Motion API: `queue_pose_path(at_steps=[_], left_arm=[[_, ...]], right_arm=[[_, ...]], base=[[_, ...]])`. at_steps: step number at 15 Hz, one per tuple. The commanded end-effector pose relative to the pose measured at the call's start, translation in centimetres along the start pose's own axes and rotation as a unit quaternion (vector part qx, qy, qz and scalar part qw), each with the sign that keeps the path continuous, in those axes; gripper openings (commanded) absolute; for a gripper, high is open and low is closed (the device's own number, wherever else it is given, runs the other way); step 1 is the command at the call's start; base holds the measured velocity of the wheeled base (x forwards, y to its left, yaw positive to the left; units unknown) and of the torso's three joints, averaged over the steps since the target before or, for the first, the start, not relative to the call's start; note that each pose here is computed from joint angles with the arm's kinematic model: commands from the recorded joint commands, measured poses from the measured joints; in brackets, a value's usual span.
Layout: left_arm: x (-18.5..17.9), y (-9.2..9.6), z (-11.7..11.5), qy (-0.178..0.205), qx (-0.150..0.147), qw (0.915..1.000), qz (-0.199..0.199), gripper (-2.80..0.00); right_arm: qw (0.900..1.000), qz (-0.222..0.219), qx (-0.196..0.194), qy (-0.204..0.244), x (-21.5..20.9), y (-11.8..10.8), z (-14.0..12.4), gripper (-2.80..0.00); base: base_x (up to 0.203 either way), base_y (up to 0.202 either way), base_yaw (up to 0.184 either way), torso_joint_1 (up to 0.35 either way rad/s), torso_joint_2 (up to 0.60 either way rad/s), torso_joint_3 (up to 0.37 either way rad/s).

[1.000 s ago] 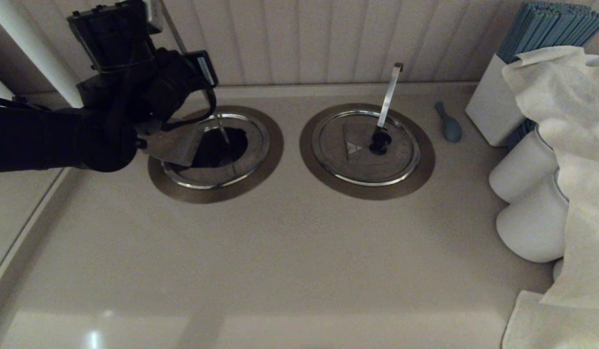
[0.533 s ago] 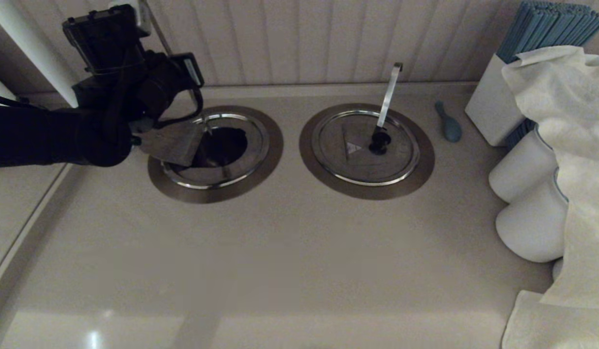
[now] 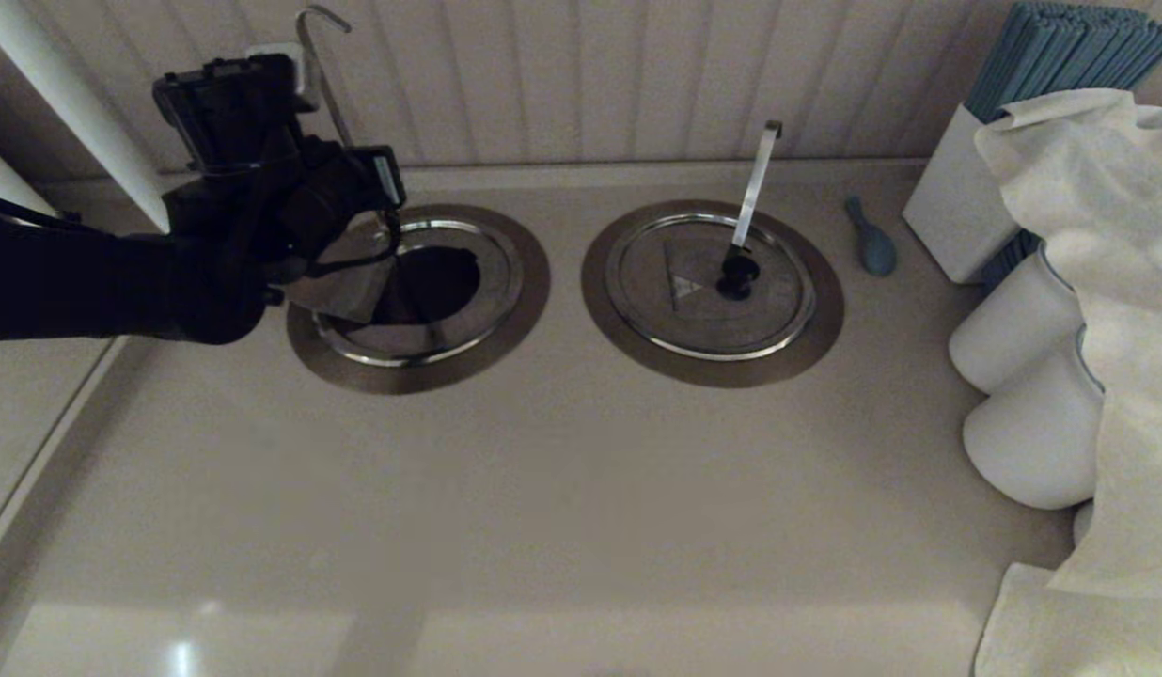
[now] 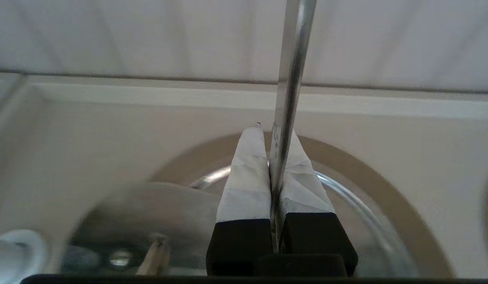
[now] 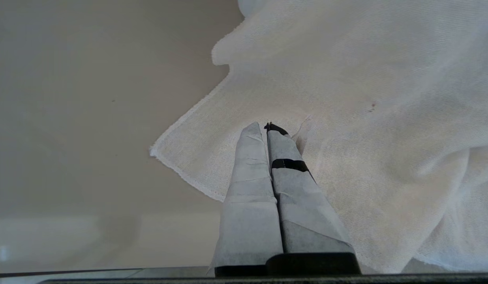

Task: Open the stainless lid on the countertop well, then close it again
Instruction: Stir with a spoon

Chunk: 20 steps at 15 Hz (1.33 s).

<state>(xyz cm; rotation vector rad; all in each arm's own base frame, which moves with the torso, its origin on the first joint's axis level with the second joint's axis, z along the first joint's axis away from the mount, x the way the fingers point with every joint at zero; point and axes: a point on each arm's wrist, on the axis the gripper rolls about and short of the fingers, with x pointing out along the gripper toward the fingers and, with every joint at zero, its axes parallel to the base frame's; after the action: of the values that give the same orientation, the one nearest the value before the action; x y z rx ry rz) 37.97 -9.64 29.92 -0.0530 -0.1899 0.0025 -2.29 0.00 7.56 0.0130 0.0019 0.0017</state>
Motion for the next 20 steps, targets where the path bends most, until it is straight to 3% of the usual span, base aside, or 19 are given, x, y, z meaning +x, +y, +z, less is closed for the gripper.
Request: queue_pose_path(at_steps=[1, 7, 10, 13, 18, 20], left_arm=[[-0.1, -0.6, -0.1, 0.001, -0.002, 1.0000, -0.006, -2.80], [-1.2, -1.7, -0.3, 0.047, 0.001, 0.9985, -0.028, -2.80], [-1.9, -1.4, -0.5, 0.116, 0.022, 0.9927, -0.026, -2.80], [-1.5, -1.5, -0.9, 0.128, 0.024, 0.9912, -0.024, -2.80], [-1.1, -2.0, -1.0, 0.136, -0.008, 0.9903, -0.026, -2.80], [-0.5, -2.6, -0.9, 0.134, -0.048, 0.9895, -0.026, -2.80]], right_arm=[[1.000, 0.000, 0.000, 0.001, 0.0, 0.0, 0.0, -2.80], [1.000, 0.000, 0.000, 0.001, 0.0, 0.0, 0.0, -2.80], [1.000, 0.000, 0.000, 0.001, 0.0, 0.0, 0.0, -2.80], [1.000, 0.000, 0.000, 0.001, 0.0, 0.0, 0.0, -2.80], [1.000, 0.000, 0.000, 0.001, 0.0, 0.0, 0.0, -2.80], [1.000, 0.000, 0.000, 0.001, 0.0, 0.0, 0.0, -2.80]], base=[[0.000, 0.000, 0.000, 0.000, 0.00, 0.000], [0.000, 0.000, 0.000, 0.000, 0.00, 0.000], [0.000, 0.000, 0.000, 0.000, 0.00, 0.000], [0.000, 0.000, 0.000, 0.000, 0.00, 0.000], [0.000, 0.000, 0.000, 0.000, 0.00, 0.000], [0.000, 0.000, 0.000, 0.000, 0.00, 0.000]])
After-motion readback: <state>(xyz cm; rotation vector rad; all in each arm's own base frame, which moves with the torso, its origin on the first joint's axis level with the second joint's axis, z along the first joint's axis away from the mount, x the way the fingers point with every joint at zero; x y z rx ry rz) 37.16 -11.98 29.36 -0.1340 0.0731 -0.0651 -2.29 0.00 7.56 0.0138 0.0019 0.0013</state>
